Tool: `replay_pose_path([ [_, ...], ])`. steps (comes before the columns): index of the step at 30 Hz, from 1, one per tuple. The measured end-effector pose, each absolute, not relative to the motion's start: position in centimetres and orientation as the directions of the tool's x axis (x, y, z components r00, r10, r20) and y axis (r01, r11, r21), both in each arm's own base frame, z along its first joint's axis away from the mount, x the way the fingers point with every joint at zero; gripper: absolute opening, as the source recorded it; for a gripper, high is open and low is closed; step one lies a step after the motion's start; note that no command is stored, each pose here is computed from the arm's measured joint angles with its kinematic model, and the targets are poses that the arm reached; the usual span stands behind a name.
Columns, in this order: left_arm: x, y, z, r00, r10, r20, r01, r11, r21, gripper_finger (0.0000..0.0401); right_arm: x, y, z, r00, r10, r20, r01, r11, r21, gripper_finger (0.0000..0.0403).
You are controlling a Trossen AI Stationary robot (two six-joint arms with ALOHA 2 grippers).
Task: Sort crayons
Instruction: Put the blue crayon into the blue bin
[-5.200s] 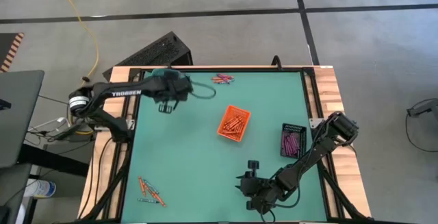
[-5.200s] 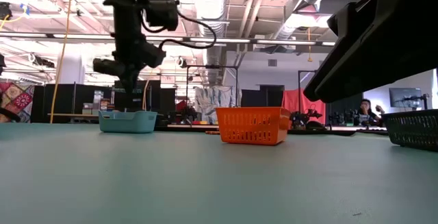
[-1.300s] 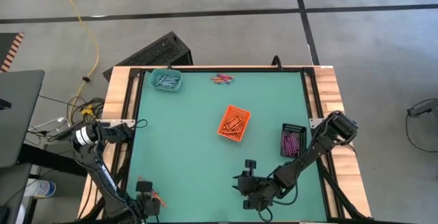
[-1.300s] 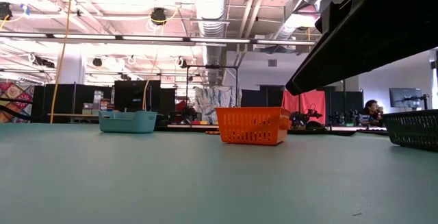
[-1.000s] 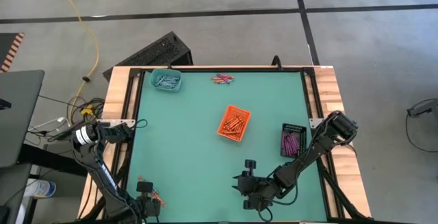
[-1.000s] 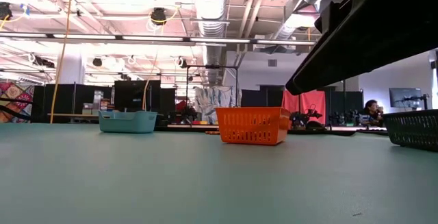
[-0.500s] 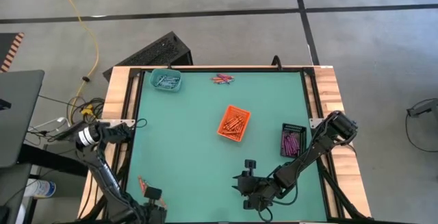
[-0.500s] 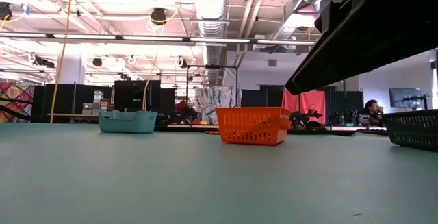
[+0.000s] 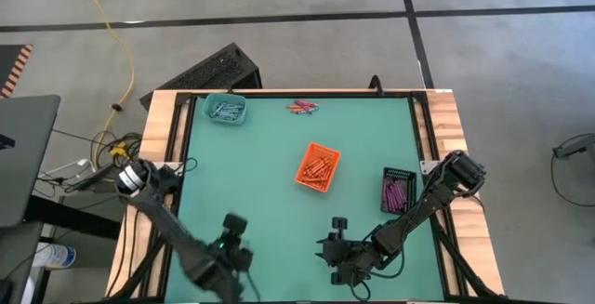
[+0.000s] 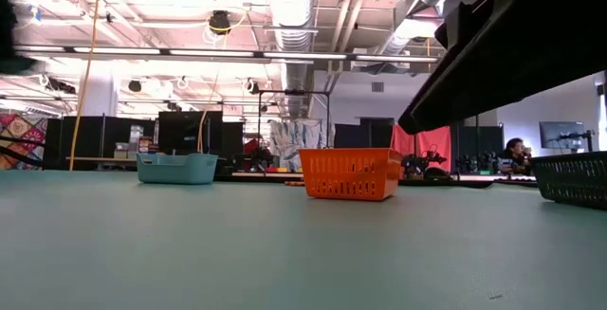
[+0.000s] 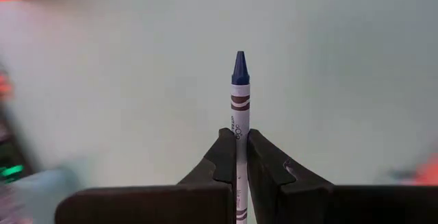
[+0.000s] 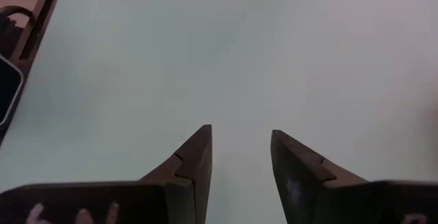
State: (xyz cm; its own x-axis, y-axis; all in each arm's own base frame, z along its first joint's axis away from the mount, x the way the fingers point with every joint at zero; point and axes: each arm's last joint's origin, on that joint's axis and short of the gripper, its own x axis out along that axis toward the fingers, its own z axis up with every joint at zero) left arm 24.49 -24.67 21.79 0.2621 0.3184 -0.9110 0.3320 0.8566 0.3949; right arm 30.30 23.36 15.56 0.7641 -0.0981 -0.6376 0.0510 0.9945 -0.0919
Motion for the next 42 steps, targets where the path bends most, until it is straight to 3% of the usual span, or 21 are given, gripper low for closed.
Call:
replay_pose_path([
  [6,27.9,-18.9,22.2,0.179,0.478,-0.860,0.377,0.774,0.508,0.0000,30.3,23.3,15.5,0.753,-0.078,-0.654,0.034,0.996,-0.081,0.0145],
  [17,31.4,-6.1,26.1,0.087,0.505,-0.859,0.316,0.803,0.504,0.0000,30.0,23.1,15.2,0.727,-0.100,-0.680,0.032,0.993,-0.112,0.0145],
  [30,27.9,10.5,30.8,0.064,0.446,-0.893,0.053,0.892,0.449,0.0000,30.3,22.6,15.1,0.718,-0.117,-0.686,0.045,0.992,-0.122,0.0145],
  [42,24.6,18.8,30.5,0.053,0.419,-0.906,0.021,0.907,0.421,0.0000,30.4,22.3,15.1,0.713,-0.126,-0.690,0.115,0.991,-0.062,0.0145],
])
